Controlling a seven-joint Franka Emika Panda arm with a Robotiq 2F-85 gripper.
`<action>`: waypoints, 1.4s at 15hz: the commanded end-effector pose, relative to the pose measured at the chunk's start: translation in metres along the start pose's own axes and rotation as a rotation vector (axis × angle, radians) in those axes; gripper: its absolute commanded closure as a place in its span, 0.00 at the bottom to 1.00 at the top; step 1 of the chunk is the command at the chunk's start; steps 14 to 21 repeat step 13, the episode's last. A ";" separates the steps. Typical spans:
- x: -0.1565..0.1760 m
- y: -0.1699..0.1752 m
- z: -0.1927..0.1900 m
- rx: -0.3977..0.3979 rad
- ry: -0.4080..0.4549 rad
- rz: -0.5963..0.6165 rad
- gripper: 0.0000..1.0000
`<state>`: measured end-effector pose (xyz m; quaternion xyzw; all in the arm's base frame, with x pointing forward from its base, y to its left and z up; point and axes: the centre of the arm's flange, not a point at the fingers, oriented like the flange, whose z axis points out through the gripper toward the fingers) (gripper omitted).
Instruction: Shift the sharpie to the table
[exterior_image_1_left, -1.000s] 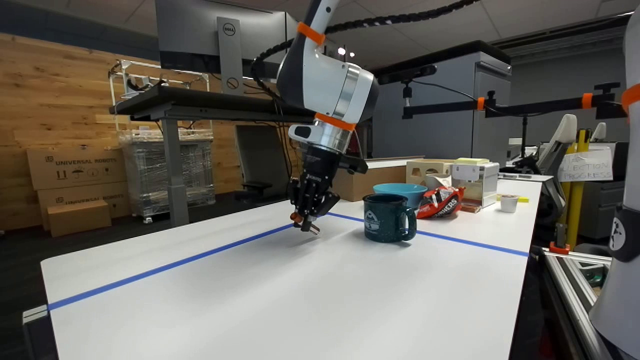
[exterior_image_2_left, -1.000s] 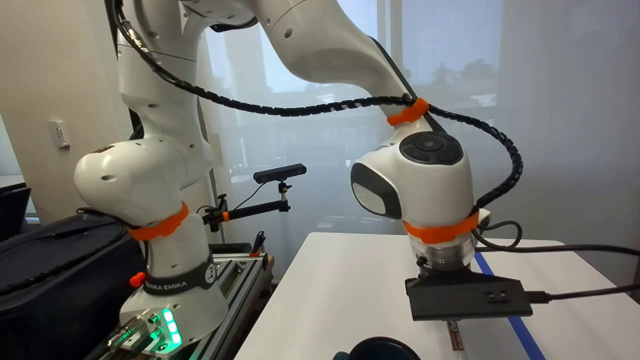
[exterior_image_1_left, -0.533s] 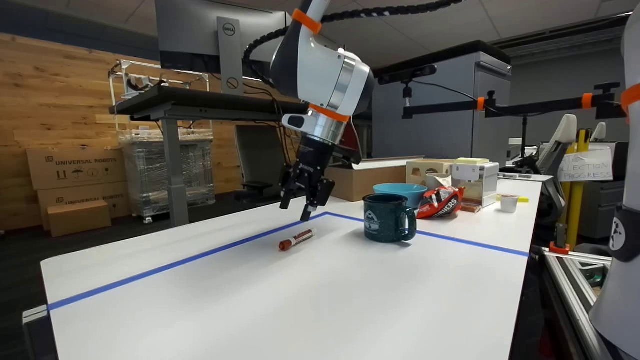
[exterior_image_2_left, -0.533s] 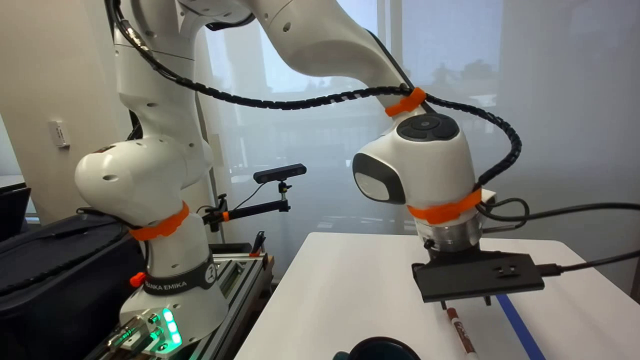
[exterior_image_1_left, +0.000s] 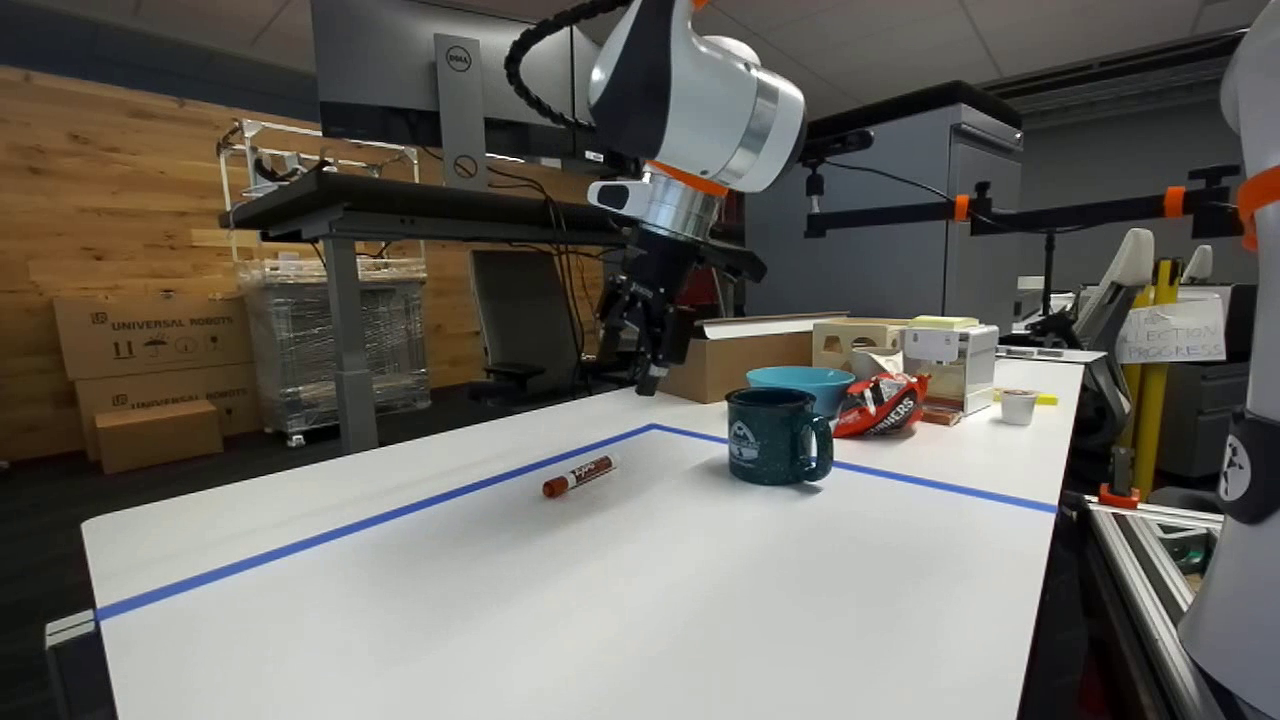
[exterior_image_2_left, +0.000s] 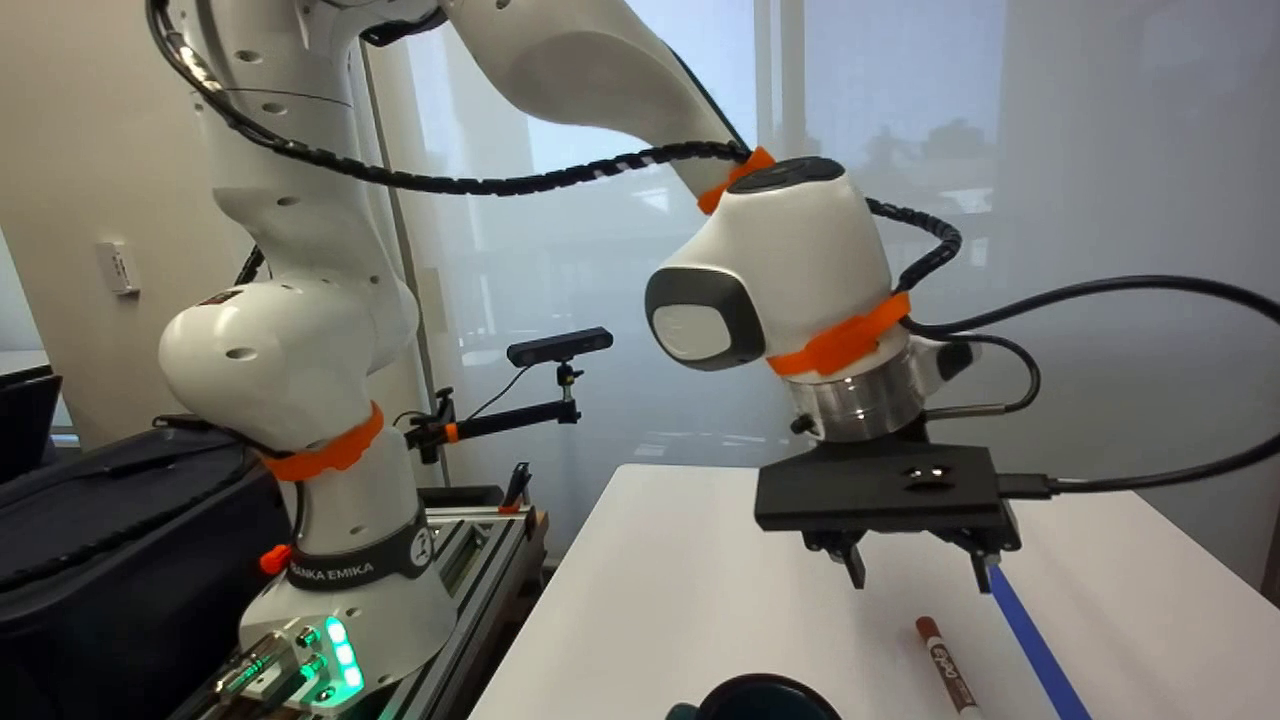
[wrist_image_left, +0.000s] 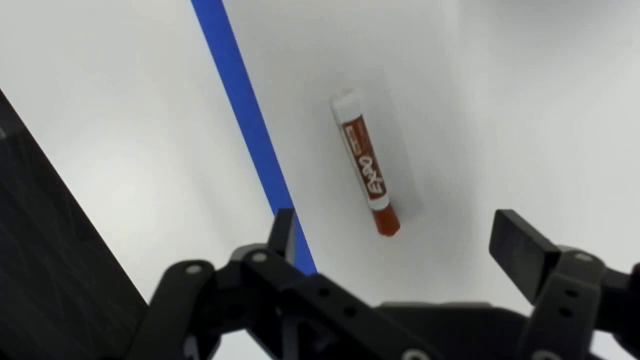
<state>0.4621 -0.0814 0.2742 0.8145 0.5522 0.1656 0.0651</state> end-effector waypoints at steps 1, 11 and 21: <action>0.005 -0.022 -0.069 -0.055 -0.132 0.132 0.00; -0.066 -0.027 -0.034 -0.226 -0.127 0.225 0.00; -0.066 -0.027 -0.034 -0.227 -0.126 0.225 0.00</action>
